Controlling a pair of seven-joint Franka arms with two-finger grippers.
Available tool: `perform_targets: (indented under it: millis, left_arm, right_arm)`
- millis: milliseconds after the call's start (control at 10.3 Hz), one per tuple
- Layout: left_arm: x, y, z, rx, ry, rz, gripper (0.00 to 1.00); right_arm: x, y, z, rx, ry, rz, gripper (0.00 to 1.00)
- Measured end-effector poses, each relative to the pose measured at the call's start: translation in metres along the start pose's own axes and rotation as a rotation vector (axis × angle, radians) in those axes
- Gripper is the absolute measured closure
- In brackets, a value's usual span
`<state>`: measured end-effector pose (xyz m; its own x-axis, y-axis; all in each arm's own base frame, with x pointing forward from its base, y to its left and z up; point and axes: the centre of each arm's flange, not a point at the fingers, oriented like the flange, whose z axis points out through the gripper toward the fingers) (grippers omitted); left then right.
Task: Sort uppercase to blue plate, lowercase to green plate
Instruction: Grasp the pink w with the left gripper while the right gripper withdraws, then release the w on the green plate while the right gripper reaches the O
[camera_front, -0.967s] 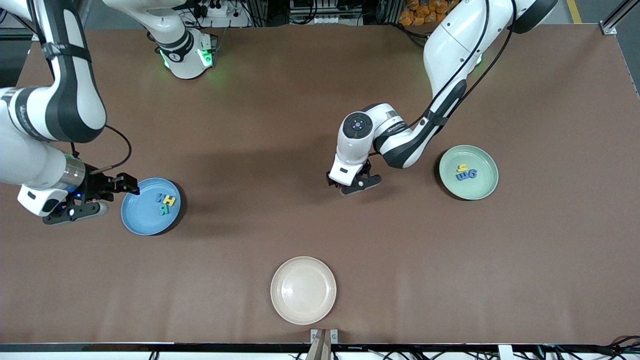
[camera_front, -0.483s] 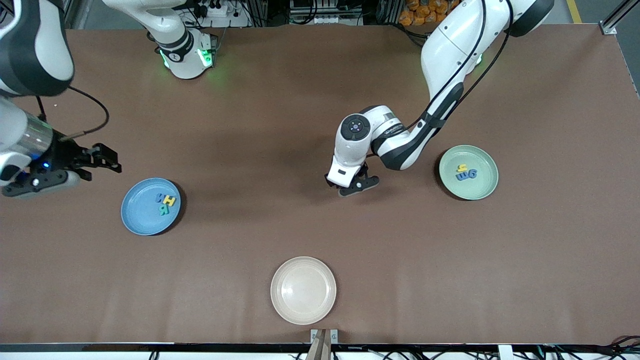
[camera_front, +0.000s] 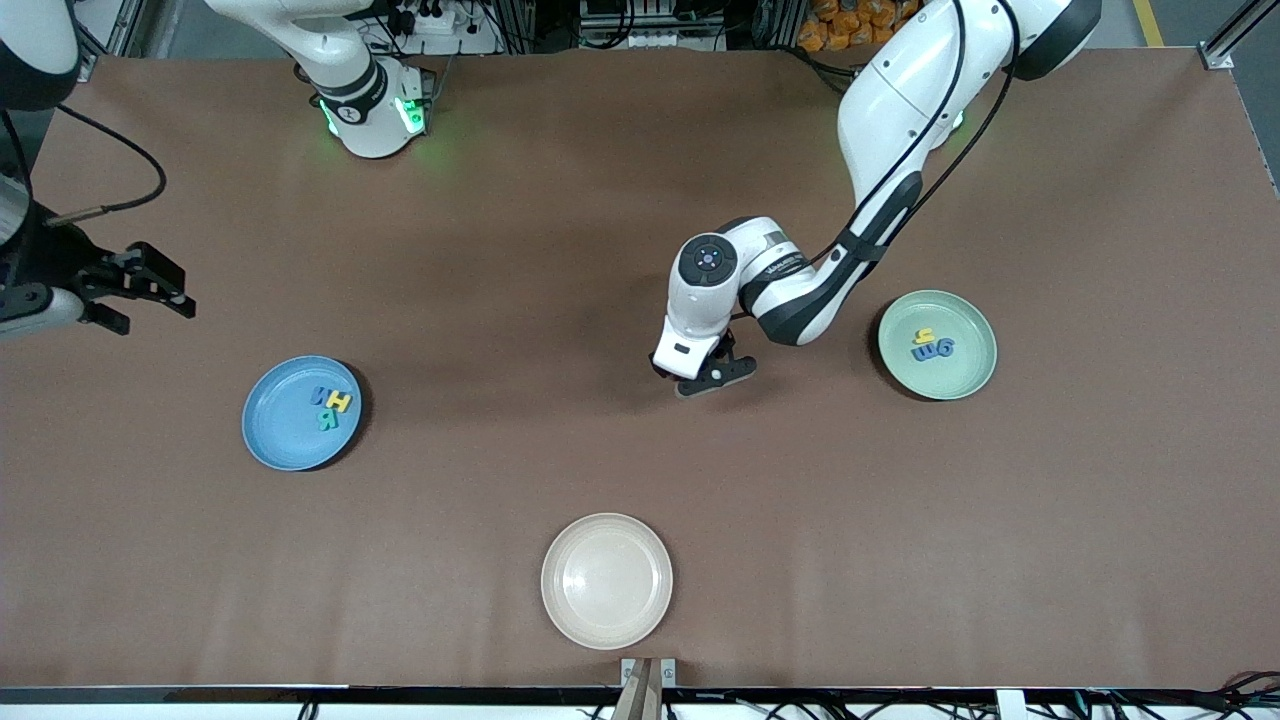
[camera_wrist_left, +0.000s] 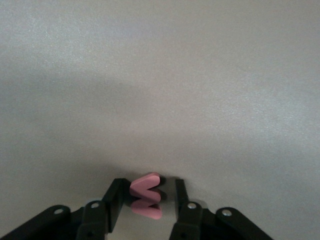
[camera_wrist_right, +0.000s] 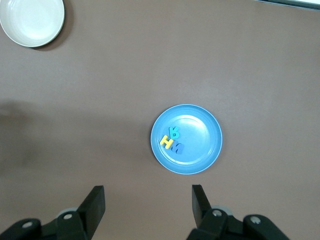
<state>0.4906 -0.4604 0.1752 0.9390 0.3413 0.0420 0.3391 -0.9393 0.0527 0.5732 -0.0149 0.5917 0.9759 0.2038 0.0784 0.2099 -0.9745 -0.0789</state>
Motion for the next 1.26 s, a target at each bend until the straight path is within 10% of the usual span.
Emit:
perform_targets:
  millis: [193,677,1257]
  left_arm:
    - [0.001,0.001,-0.002,-0.003,0.003,-0.007,0.73]
    - [0.070,-0.048,-0.015,0.143,0.007,0.143,0.73]
    - [0.112,-0.217,-0.037,0.379,-0.198,0.557,0.73]
  right_arm:
    - [-0.003,0.006,-0.012,-0.003,-0.004,0.010,0.21]
    - [-0.008,0.003,-0.024,-0.028,-0.049,0.045,0.22]
    - [0.011,-0.142,0.004,-0.059,-0.117,0.018,0.22]
